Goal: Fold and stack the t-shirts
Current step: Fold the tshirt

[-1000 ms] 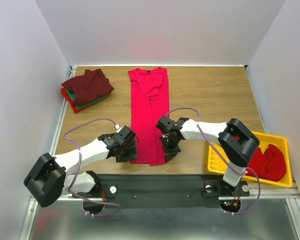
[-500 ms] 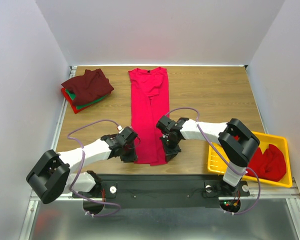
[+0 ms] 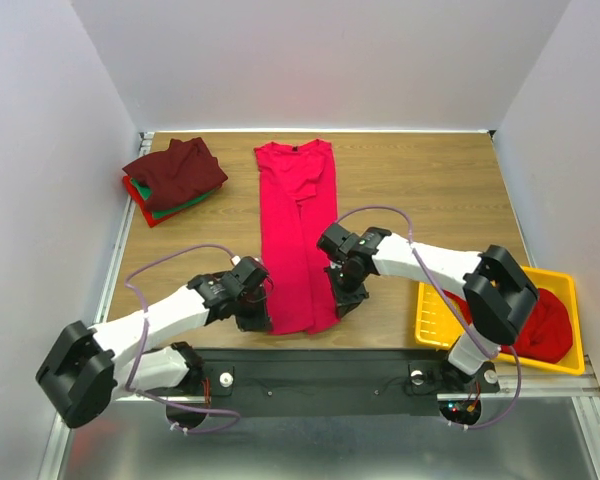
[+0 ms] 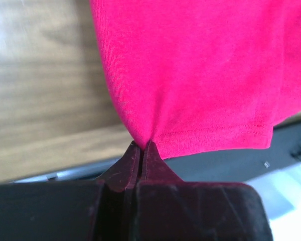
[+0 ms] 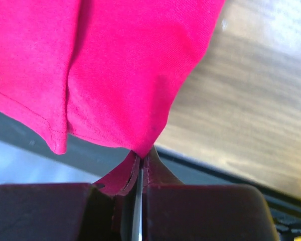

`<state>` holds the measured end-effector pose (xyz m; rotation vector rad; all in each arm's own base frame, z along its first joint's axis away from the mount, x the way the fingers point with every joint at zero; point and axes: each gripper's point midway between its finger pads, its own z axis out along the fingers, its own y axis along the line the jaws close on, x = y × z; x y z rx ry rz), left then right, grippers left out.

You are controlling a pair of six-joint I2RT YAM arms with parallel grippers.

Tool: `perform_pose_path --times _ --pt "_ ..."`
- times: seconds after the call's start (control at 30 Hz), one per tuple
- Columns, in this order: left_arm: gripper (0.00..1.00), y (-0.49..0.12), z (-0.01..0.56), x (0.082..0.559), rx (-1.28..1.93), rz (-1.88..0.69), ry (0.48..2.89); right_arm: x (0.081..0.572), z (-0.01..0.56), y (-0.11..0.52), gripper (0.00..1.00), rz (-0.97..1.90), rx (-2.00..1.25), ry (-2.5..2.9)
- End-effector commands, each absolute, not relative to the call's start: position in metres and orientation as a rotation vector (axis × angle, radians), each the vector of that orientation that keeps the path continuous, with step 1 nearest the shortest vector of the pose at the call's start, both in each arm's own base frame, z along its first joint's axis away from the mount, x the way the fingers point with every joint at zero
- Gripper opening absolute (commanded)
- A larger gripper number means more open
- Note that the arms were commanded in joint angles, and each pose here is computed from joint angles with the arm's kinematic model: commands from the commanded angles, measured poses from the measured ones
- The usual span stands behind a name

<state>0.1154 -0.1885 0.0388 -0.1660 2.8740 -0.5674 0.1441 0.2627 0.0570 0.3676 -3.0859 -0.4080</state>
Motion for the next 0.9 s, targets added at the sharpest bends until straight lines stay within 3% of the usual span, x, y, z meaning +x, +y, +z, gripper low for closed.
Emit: perform_pose_path --times 0.0,0.17,0.3,0.67,0.87 --pt "0.00 -0.190 0.061 0.098 -0.196 -0.654 2.903 0.129 0.085 0.258 0.00 -0.467 0.367 -3.059" --pt "0.00 -0.211 0.089 0.118 -0.171 -0.717 2.847 0.135 0.096 0.264 0.00 -0.504 0.347 -3.084" --pt "0.00 -0.216 0.092 0.140 -0.062 -0.589 2.854 0.155 0.103 0.278 0.00 -0.515 0.365 -3.114" --pt "0.00 -0.204 0.103 0.212 -0.062 -0.414 2.775 0.240 0.114 0.286 0.00 -0.565 0.327 -3.211" --pt "0.00 -0.198 0.114 0.266 -0.149 -0.462 2.686 0.281 0.100 0.274 0.00 -0.541 0.290 -3.227"
